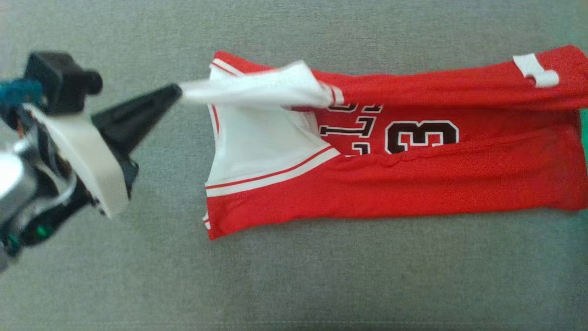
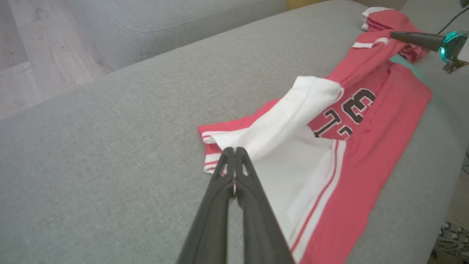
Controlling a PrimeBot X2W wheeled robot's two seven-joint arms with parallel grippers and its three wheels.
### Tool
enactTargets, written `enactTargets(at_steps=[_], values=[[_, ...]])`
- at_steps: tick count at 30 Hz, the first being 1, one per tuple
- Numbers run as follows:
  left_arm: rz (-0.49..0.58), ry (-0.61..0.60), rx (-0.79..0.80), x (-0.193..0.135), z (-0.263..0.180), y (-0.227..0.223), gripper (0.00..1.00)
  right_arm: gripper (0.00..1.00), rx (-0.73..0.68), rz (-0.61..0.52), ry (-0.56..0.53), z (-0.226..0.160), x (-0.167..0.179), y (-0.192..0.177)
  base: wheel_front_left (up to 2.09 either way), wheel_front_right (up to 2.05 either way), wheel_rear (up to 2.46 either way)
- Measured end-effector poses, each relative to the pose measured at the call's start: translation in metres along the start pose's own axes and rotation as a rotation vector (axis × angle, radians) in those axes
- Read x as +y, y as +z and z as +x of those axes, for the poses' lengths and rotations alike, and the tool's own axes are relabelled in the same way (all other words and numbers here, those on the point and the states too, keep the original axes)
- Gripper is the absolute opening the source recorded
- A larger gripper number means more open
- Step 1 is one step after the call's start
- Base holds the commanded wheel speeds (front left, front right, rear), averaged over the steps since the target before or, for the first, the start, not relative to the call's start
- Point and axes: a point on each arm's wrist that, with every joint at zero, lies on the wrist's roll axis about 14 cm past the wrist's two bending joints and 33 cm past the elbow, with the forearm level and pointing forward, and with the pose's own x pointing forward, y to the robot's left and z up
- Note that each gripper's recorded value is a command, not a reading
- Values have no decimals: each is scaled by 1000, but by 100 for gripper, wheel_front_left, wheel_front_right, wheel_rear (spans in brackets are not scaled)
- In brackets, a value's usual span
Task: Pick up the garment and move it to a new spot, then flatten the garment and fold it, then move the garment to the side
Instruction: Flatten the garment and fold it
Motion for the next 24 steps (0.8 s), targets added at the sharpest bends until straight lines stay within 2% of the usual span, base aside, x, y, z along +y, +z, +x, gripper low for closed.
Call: enactTargets(at_steps=[5, 12, 20, 21, 22, 23, 24], values=[[-19, -20, -29, -21, -5, -10, 0, 0, 9, -14, -7, -9, -2, -8, 0, 0, 0], [-63, -27, 7, -38, -5, -42, 0, 0, 38, -2, -28, -32, 0, -29, 0, 0, 0], [-129, -6, 27, -45, -3, -62, 0, 0, 50, 13, -52, -42, 4, -39, 0, 0, 0], [-145, -1, 33, -45, -2, -66, 0, 22, 52, 6, -49, -42, 6, -40, 0, 0, 0], [-155, 9, 35, -46, -1, -68, 0, 78, 55, -5, -49, -41, 7, -42, 0, 0, 0], [-162, 30, 24, -44, 1, -69, 29, 100, 51, -12, -54, -41, 7, -42, 0, 0, 0], [-157, 50, 9, -43, 3, -70, 67, 100, 48, -16, -61, -41, 7, -42, 0, 0, 0]])
